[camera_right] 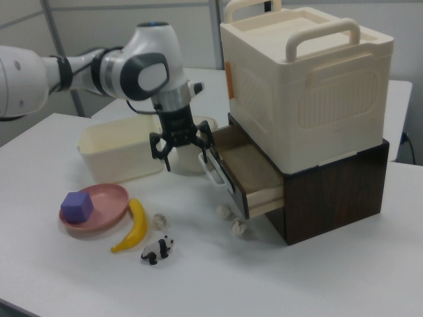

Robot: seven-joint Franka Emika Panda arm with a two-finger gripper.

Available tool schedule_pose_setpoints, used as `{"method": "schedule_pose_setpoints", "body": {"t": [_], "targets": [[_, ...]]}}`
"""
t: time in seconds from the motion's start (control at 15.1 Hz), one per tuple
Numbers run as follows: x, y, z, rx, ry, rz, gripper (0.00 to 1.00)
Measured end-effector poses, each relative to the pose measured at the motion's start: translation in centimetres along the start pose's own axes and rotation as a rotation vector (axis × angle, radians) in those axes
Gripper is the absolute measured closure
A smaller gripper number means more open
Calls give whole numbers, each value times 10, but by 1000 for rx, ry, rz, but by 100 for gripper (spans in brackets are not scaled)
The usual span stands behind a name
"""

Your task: Slide the drawer open

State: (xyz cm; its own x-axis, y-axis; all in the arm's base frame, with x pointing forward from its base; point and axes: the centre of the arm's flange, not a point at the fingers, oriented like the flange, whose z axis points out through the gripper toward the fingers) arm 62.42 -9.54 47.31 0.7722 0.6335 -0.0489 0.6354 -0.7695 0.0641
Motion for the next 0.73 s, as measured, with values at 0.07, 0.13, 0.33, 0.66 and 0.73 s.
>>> {"method": "schedule_pose_setpoints", "body": {"t": [0.07,0.13,0.33,0.66,0.73], "targets": [[-4,-3,-18,6,9,51,0],[-9,-5,-32,13,15,101,0],[-35,-18,-87,34,38,296,0],[-77,-47,-158,75,37,571,0],[-81,-49,-164,78,39,613,0]]}}
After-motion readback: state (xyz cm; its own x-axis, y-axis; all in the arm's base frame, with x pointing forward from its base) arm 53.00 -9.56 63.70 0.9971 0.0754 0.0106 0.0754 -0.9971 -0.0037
